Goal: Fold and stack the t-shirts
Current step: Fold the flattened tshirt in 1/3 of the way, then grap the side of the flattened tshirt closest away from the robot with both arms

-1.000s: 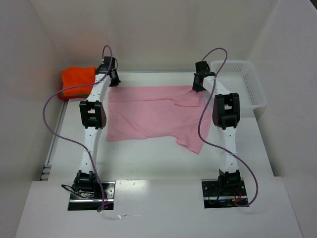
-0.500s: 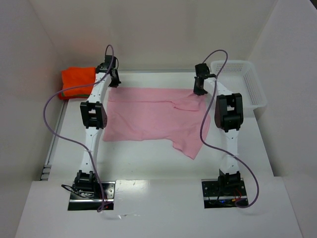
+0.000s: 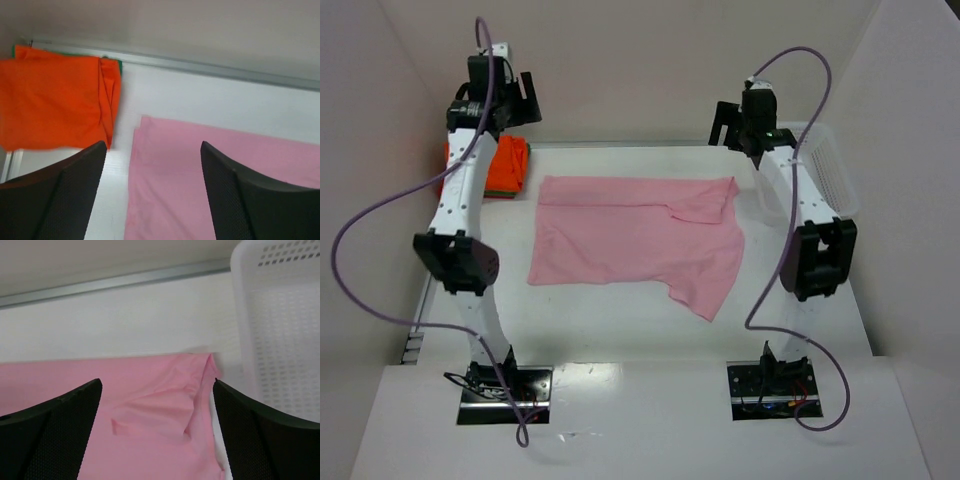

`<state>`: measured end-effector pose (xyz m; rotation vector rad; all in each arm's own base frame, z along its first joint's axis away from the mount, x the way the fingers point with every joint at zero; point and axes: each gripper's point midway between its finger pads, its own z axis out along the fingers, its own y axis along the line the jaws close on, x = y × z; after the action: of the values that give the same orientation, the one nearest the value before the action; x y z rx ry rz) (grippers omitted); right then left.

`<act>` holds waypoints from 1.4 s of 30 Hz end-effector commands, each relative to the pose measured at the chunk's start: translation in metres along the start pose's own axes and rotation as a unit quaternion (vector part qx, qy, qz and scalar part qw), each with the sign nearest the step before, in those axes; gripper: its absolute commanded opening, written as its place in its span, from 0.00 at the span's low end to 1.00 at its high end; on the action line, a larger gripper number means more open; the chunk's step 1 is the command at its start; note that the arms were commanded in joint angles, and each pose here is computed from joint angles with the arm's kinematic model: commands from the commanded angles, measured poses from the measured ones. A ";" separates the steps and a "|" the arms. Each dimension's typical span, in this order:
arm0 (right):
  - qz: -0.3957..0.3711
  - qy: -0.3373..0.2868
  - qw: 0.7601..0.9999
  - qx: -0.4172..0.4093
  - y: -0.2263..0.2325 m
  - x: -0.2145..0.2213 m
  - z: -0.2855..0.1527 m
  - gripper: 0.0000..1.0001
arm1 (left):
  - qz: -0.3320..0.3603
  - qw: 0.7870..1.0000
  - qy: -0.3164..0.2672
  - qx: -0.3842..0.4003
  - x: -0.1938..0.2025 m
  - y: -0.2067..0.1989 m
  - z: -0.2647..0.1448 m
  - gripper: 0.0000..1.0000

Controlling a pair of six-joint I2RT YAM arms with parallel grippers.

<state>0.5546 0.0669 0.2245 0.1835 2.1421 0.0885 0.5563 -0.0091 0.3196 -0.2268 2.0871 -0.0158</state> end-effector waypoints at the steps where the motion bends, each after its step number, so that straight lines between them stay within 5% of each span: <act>1: 0.021 -0.024 0.999 -0.026 0.006 -0.002 -0.052 0.99 | -0.007 1.000 -0.014 0.022 0.010 0.002 -0.033 0.85; 2: 0.027 -0.018 0.999 -0.025 0.004 0.006 -0.057 1.00 | -0.012 0.999 0.019 0.028 0.046 0.002 -0.024 0.88; 5: 0.047 0.012 0.998 -0.041 0.003 0.041 -0.078 1.00 | -0.039 0.997 0.015 0.069 0.057 -0.007 -0.069 0.94; 10: 0.092 0.088 0.991 -0.041 -0.005 0.111 -0.104 1.00 | -0.073 0.985 0.127 0.089 0.164 -0.005 -0.083 0.97; 18: 0.167 0.163 0.972 -0.022 -0.033 0.189 -0.145 1.00 | -0.123 0.971 0.196 0.069 0.250 0.011 -0.123 0.98; 31: 0.229 0.206 0.951 -0.002 -0.042 0.243 -0.148 1.00 | -0.224 0.940 0.256 -0.016 0.331 0.030 -0.102 0.84; 37: 0.257 0.218 0.941 0.017 -0.046 0.263 -0.144 1.00 | -0.273 0.940 0.186 -0.087 0.323 0.054 -0.102 0.80; 42: 0.267 0.231 0.935 0.045 -0.054 0.280 -0.143 0.99 | -0.278 0.936 0.190 -0.105 0.334 0.059 -0.101 0.81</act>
<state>0.2759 0.0649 0.0689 0.8159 2.5370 0.4027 0.2907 -0.0260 0.0764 -0.9343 2.4183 -0.2322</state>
